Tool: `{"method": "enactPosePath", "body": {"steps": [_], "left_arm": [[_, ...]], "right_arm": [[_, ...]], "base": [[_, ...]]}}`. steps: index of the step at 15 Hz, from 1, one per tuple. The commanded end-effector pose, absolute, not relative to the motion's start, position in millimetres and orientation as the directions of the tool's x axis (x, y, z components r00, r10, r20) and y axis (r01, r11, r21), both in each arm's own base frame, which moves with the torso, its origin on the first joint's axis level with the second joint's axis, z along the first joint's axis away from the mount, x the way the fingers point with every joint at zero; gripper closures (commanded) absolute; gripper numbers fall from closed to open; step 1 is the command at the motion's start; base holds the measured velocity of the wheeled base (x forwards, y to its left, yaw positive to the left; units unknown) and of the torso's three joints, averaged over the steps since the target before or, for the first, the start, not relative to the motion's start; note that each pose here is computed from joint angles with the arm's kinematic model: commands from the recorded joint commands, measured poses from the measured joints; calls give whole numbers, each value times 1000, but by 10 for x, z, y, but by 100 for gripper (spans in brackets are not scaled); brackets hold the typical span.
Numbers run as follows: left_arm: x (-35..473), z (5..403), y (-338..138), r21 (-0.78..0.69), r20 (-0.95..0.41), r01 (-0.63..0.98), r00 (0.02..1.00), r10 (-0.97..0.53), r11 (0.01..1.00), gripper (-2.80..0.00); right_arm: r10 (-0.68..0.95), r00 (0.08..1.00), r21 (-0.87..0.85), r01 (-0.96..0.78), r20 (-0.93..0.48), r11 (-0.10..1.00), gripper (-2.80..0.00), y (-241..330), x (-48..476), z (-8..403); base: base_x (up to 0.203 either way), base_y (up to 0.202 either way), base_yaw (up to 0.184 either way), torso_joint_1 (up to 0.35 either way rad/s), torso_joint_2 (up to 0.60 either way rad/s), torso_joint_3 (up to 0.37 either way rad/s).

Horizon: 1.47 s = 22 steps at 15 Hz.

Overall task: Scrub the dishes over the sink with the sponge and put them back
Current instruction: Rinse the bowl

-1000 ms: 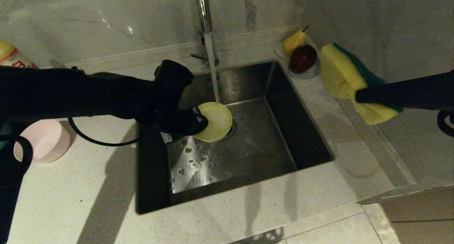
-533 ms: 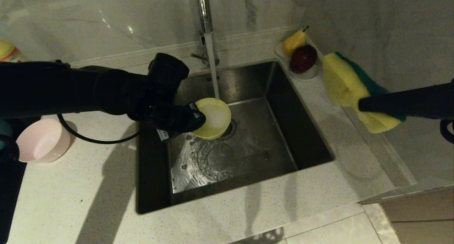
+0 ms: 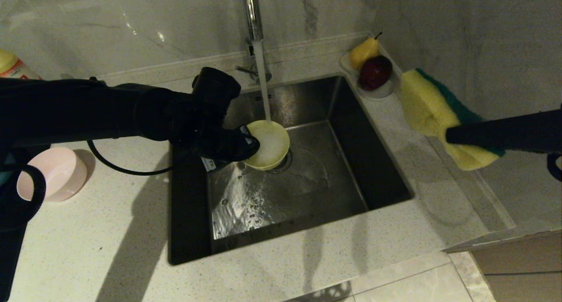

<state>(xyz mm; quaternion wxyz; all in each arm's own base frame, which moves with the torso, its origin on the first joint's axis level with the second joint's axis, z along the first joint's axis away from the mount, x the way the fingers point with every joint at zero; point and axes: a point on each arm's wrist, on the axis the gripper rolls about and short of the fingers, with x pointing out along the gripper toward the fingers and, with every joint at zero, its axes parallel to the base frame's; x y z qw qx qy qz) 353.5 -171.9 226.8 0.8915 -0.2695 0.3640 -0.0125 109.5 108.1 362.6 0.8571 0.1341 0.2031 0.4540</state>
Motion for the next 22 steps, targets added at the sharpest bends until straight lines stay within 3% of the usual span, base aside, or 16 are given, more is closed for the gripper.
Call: {"method": "enactPosePath", "body": {"steps": [1, 4, 7, 11, 17, 22], "left_arm": [[3489, 2323, -1696, -496, -635, -173, 741, -220, 851, 0], [3276, 2502, -1561, -453, -591, -179, 794, -144, 874, 0], [3142, 2725, -1395, -400, -392, -86, 916, -85, 912, 0], [3059, 2786, -1178, -246, -101, 35, 993, -61, 969, 0], [2907, 2823, -1090, -144, 191, 101, 979, -72, 984, 0], [2627, 2887, -1011, -20, 385, 208, 905, -184, 978, 0]], "right_arm": [[834, 503, 416, -724, -226, 550, 0, 1082, 1094, 3628], [831, 503, 419, -719, -237, 554, 0, 1075, 1087, 3594], [831, 499, 422, -717, -246, 555, 0, 1084, 1096, 3573], [831, 504, 417, -720, -235, 555, 0, 1097, 1109, 3615], [826, 496, 425, -708, -268, 564, 0, 1104, 1119, 3512], [821, 487, 432, -698, -299, 571, 0, 1132, 1148, 3429]], "base": [[0, 0, 0, 0, 0, 0], [0, 0, 0, 0, 0, 0], [0, 0, 0, 0, 0, 0], [0, 0, 0, 0, 0, 0], [0, 0, 0, 0, 0, 0], [0, 0, 0, 0, 0, 0]]}}
